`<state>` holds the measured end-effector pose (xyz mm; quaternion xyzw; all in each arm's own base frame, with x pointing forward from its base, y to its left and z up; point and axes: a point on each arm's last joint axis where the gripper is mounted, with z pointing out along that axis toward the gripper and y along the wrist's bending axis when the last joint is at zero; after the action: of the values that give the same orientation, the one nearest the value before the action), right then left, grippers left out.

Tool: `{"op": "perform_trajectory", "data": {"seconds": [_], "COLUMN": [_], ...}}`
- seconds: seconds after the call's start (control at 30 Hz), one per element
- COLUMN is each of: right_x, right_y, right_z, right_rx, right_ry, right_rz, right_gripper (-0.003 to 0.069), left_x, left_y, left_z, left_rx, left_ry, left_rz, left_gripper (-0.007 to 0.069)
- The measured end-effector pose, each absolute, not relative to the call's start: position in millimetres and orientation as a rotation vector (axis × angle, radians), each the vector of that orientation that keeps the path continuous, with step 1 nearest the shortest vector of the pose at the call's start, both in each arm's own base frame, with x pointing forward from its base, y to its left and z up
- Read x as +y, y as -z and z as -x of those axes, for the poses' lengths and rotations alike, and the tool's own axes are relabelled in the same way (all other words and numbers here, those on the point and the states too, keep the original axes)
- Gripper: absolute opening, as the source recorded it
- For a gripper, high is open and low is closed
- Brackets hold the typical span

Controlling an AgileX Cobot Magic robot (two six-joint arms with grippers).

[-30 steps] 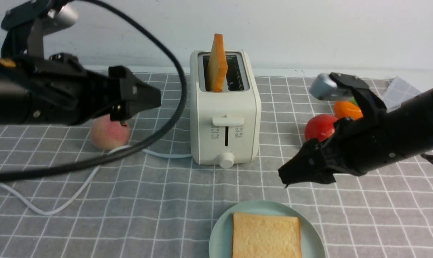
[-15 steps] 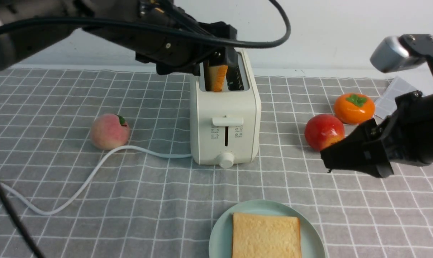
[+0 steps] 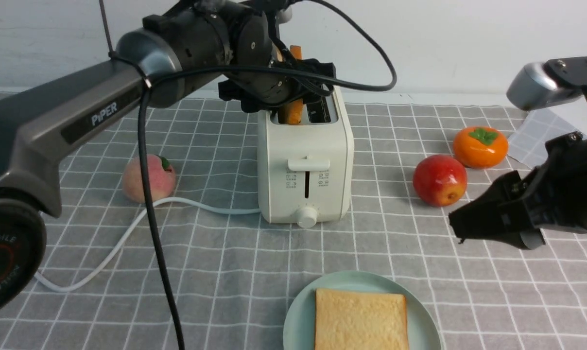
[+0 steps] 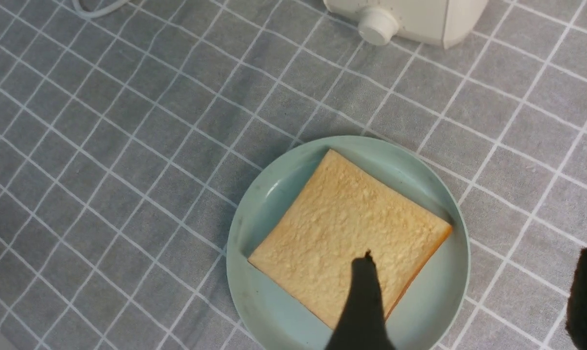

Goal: Take toasted bread from bread machine on grey coffee table place on plate.
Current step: 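Reach for a toast slice standing in the toaster with the left gripper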

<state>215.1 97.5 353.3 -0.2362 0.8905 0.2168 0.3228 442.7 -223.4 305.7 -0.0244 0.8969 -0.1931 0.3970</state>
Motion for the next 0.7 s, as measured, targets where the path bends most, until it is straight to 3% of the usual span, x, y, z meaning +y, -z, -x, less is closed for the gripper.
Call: {"op": "perform_trajectory", "data": {"seconds": [0.23,0.37,0.53,0.7], "right_x": [97,97,97,97], "right_y": [-353,-353,-354,-355], "right_z": [-215,-215,-217,-218], "right_rx": [2.337,2.337,2.32,2.309], "right_ry": [-0.569,-0.569,-0.562,-0.557], "right_rz": [0.62,0.62,0.608,0.599], "right_gripper": [0.0522,0.0522,0.0522,0.0522], "left_x": [-223,-223,-218,-209], "left_y": [-306,-308,-326,-356], "left_z": [-443,-442,-434,-421], "left_rx": [2.269,2.265,2.254,2.203], "left_ry": [0.49,0.49,0.474,0.462], "left_rz": [0.061,0.057,0.049,0.022], "left_gripper": [0.0447,0.0335,0.0095,0.0086]}}
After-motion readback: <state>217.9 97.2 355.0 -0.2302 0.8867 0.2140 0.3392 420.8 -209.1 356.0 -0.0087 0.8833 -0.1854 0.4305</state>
